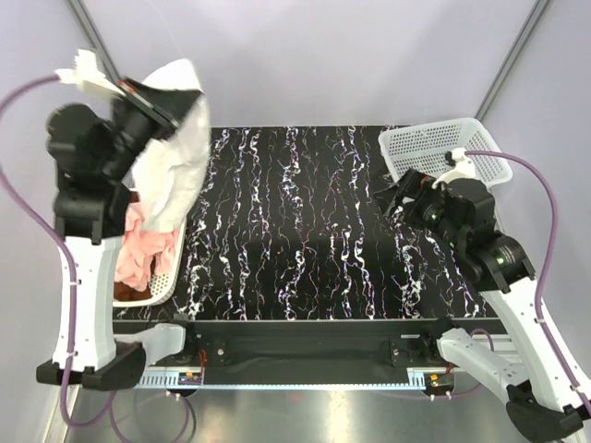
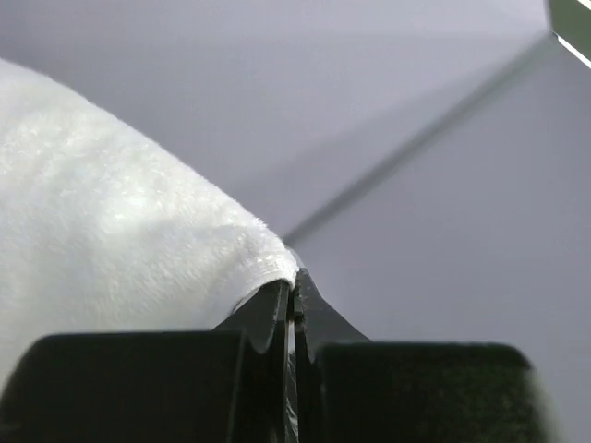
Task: Fold and stack the towels
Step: Move the towel to the center of the board, then flatten out the crumpled towel
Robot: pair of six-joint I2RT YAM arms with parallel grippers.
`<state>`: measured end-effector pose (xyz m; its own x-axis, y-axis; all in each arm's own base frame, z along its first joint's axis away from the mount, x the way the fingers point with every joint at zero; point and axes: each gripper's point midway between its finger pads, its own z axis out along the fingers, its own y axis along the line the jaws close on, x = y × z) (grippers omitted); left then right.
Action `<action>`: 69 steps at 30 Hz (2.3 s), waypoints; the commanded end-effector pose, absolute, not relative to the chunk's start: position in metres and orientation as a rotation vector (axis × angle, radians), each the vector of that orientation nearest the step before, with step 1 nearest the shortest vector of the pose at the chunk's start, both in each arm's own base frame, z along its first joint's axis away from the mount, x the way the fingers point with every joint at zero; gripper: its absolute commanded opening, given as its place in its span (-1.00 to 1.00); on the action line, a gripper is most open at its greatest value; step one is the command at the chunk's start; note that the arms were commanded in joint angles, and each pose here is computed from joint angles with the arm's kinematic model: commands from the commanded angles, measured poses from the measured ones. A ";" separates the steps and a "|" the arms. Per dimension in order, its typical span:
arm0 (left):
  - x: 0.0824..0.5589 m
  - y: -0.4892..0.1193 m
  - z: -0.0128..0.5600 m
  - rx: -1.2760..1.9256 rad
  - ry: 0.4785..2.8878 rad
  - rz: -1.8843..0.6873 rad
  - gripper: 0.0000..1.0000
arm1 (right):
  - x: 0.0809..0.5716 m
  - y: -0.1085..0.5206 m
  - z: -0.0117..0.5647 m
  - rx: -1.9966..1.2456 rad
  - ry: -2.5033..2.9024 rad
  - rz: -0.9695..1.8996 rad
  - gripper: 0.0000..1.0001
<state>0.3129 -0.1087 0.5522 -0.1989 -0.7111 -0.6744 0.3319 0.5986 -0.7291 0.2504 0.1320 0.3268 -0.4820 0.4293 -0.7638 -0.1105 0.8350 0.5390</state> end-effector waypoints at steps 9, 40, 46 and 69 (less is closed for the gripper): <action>0.201 -0.314 0.261 0.091 2.167 -1.513 -1.00 | 0.248 0.103 0.334 0.291 1.908 0.513 0.99; 0.248 -0.133 0.137 -0.617 2.316 -0.554 0.33 | 0.376 0.277 0.183 -0.302 2.370 0.934 0.31; 0.252 -0.116 0.073 -0.816 2.393 -0.597 0.34 | 0.402 0.263 0.083 -0.264 2.590 0.651 0.08; 0.375 -0.201 0.129 -0.279 2.431 -0.656 0.19 | 0.214 0.158 0.106 0.396 2.576 0.610 -0.17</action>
<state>0.3517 -0.2026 0.0766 -0.8461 -0.4325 -0.3115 -0.1911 0.7917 -0.5803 0.2122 0.1341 0.0712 -0.8937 0.2662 -0.3611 0.1554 0.9387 0.3076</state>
